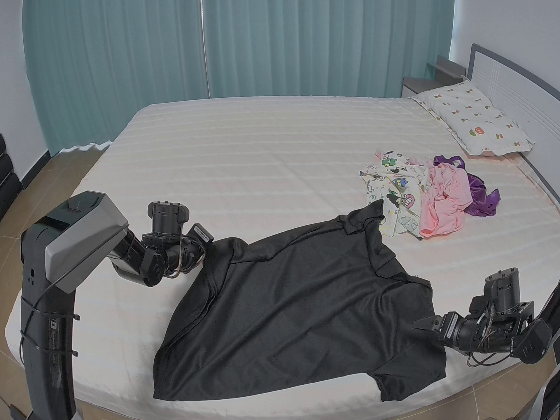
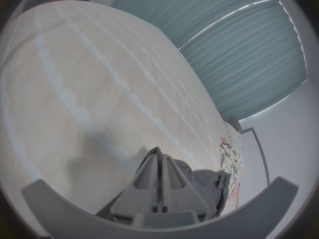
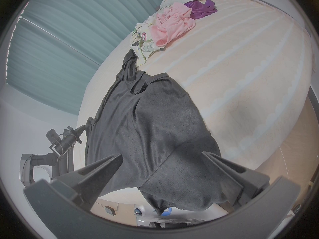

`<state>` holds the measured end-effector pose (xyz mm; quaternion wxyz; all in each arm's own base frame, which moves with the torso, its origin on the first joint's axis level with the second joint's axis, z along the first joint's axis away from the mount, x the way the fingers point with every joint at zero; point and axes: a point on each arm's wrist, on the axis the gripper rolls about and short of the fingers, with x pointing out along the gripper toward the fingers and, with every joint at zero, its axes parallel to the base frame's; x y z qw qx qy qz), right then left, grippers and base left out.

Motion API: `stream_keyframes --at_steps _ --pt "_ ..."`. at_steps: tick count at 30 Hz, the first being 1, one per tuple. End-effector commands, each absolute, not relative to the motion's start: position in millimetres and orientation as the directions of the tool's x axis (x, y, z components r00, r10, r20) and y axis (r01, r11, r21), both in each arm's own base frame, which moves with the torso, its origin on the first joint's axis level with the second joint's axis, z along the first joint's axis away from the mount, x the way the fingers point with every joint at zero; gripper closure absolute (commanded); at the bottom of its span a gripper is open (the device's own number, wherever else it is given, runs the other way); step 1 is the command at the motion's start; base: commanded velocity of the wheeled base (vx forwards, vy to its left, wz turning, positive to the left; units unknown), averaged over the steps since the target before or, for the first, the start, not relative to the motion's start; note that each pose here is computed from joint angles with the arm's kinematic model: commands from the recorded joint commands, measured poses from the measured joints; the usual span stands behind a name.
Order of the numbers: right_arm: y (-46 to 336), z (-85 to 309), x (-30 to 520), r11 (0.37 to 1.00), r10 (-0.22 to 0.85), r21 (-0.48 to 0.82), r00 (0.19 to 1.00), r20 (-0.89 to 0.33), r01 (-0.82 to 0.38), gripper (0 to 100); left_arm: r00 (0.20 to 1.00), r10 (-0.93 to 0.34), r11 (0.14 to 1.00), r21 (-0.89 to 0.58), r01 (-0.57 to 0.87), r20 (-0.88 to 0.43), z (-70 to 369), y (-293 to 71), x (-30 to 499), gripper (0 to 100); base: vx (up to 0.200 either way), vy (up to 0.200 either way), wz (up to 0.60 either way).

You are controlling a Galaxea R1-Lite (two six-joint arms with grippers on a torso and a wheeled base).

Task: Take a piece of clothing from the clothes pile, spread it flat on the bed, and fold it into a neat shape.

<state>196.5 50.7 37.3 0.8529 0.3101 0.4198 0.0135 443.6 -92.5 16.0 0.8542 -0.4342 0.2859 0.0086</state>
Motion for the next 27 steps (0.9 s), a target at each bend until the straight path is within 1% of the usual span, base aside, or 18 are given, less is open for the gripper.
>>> stream_keyframes --at_steps 1,6,10,15,20,27 --pt "51 38 196 0.807 0.285 0.543 0.651 -0.704 0.234 0 0.851 -0.213 0.614 -0.743 -0.266 -0.48 20 -83 449 100 0.0 0.0 0.0" --pt "51 37 196 0.808 0.285 0.539 0.645 -0.709 0.236 0 0.895 -0.13 0.595 -0.756 -0.274 -0.427 32 -58 464 100 0.0 0.0 0.0" --pt "52 36 196 0.809 0.287 0.538 0.64 -0.712 0.236 0 0.912 -0.102 0.58 -0.768 -0.271 -0.398 33 -41 475 100 0.0 0.0 0.0" --pt "52 36 196 0.809 0.287 0.538 0.64 -0.712 0.236 0 0.925 -0.097 0.581 -0.775 -0.248 -0.368 23 -38 482 100 0.0 0.0 0.0" --pt "52 35 196 0.81 0.289 0.537 0.636 -0.715 0.237 0 0.938 -0.098 0.581 -0.784 -0.217 -0.332 26 -37 483 100 0.0 0.0 0.0" --pt "55 35 195 0.812 0.296 0.537 0.633 -0.716 0.227 0 0.956 -0.066 0.647 -0.741 -0.178 -0.287 21 -31 486 100 0.0 0.0 0.0"
